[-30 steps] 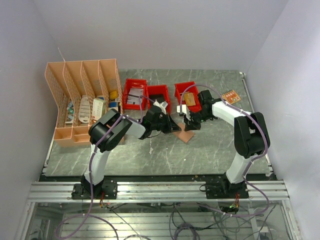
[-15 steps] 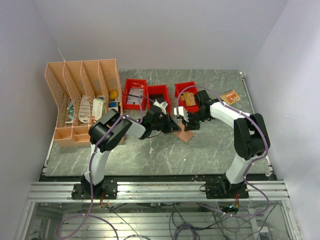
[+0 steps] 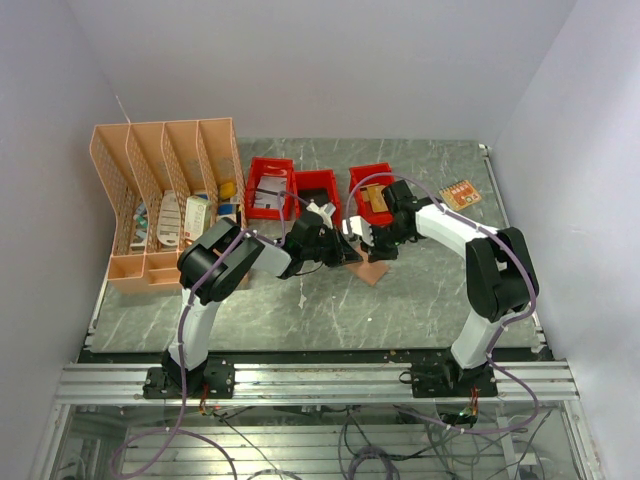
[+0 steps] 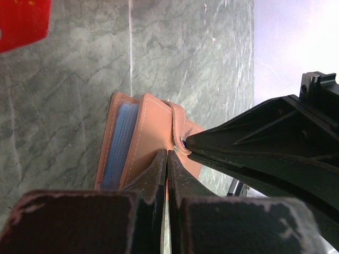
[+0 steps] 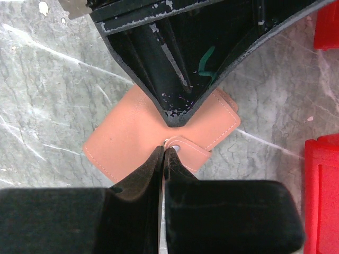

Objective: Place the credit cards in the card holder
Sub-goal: Close the card holder at the center of the board.

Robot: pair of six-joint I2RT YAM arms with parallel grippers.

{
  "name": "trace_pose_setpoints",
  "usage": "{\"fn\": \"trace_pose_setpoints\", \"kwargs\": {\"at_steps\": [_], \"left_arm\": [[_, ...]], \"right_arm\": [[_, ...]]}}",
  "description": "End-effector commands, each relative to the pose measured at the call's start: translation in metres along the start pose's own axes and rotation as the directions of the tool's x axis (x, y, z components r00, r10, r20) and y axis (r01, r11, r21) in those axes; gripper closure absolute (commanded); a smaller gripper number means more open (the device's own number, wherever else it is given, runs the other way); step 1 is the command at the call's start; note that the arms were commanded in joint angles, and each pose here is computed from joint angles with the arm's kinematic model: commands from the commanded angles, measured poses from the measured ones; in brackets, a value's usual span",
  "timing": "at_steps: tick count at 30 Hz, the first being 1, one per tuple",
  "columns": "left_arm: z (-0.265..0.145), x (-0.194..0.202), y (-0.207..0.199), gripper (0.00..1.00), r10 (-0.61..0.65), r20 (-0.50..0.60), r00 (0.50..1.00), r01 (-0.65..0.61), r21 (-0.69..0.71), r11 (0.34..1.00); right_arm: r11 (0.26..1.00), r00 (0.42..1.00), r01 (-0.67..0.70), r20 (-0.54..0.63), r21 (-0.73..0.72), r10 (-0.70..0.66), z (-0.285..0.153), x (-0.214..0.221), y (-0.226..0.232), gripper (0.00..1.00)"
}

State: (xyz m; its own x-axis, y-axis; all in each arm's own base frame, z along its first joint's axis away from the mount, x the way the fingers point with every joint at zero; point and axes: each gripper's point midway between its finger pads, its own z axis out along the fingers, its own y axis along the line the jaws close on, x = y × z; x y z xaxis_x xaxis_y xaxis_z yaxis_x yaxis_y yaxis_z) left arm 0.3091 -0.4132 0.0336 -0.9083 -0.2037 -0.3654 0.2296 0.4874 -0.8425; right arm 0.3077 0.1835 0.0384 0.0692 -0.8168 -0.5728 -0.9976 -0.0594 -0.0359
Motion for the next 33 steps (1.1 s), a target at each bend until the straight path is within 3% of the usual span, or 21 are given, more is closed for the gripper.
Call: {"fn": "trace_pose_setpoints", "kwargs": {"at_steps": [1, 33], "left_arm": [[0.002, 0.035, 0.047, 0.93, -0.029, -0.079, 0.996, 0.019, -0.133, 0.991], [0.003, 0.041, 0.055, 0.93, -0.043, -0.093, 0.995, 0.029, -0.145, 0.989]], "right_arm": [[0.984, 0.999, -0.039, -0.034, -0.173, 0.034, 0.028, 0.008, 0.046, 1.0], [0.947, 0.994, -0.075, -0.098, -0.311, 0.047, 0.049, 0.017, 0.104, 1.0]]}}
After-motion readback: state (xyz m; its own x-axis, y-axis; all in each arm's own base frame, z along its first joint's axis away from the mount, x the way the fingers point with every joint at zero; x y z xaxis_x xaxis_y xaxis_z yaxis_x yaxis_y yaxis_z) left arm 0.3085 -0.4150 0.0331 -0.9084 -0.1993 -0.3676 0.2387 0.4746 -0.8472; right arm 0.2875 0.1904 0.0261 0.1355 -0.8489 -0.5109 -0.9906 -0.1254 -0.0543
